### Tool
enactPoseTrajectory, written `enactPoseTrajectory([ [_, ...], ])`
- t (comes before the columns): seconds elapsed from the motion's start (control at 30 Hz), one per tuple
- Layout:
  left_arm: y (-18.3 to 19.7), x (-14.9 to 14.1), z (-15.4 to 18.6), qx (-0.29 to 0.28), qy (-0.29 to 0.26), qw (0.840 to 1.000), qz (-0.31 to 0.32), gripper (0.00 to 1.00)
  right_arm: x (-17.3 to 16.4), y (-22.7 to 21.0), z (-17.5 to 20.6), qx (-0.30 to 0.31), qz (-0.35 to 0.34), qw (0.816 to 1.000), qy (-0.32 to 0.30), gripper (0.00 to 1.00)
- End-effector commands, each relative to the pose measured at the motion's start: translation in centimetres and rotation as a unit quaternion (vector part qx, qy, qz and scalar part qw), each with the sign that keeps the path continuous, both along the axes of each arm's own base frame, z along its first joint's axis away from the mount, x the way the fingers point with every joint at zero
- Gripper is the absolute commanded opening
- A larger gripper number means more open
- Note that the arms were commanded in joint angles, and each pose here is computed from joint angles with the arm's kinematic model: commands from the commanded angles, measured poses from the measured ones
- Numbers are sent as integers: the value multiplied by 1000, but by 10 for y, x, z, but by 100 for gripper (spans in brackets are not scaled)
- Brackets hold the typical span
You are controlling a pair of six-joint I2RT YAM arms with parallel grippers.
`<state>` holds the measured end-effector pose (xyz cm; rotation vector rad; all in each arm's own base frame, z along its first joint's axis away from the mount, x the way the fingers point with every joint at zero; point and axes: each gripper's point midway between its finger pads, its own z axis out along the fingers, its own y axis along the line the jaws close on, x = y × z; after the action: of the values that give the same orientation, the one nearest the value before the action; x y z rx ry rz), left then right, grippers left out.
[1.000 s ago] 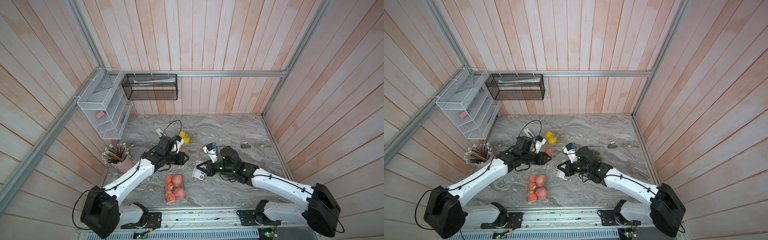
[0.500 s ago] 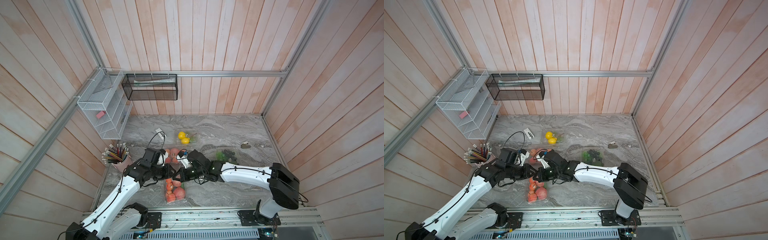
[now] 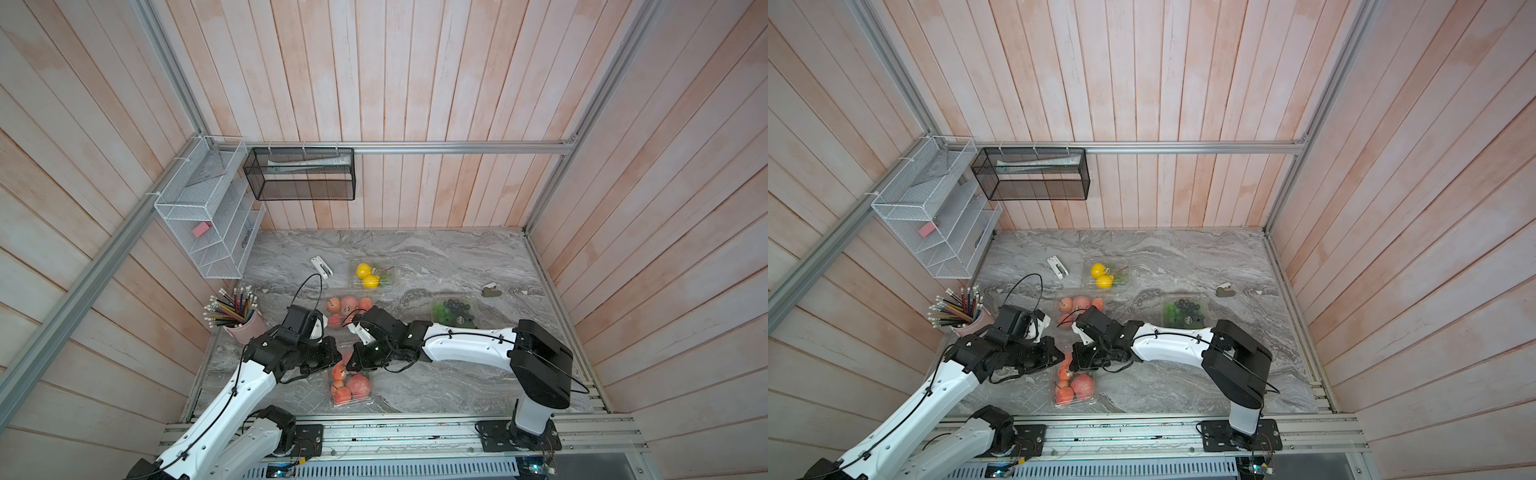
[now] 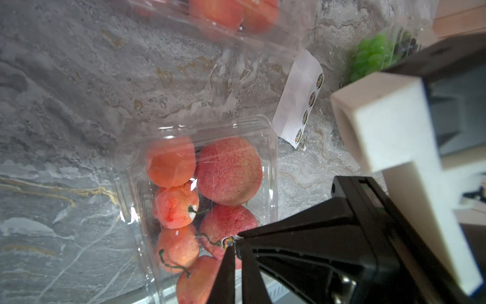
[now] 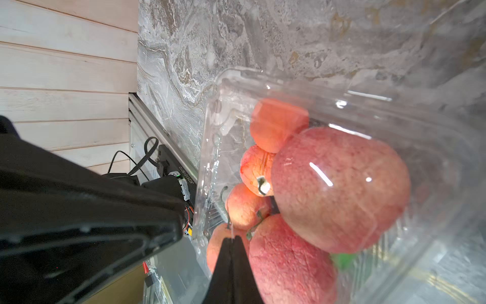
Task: Label fruit boxes
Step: Stick the label on the fruit box.
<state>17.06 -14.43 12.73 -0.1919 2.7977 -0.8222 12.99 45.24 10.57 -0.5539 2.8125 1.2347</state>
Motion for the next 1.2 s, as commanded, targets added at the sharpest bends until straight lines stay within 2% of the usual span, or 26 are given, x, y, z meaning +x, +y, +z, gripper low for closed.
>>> enactPoseTrajectory([
  [0.0,0,-10,-11,-4,30,1000,6,4,0,-5,-13,-37,3,999,-7,0],
  [0.13,-1,-15,-20,-12,50,999,16,0,1,-5,-19,-43,3,999,-7,0],
  [0.33,-6,-19,-32,-25,79,996,20,0,2,-9,-28,-55,-2,998,-5,0],
  [0.5,-15,-17,-33,-50,77,996,20,0,2,-9,-30,-57,-2,998,-5,0],
  [0.7,-19,-17,-38,-54,79,995,17,0,2,-10,-31,-56,-5,998,-5,0],
  [1.17,-8,-28,-63,-7,103,995,16,0,5,-10,-23,-52,-11,998,-14,0],
])
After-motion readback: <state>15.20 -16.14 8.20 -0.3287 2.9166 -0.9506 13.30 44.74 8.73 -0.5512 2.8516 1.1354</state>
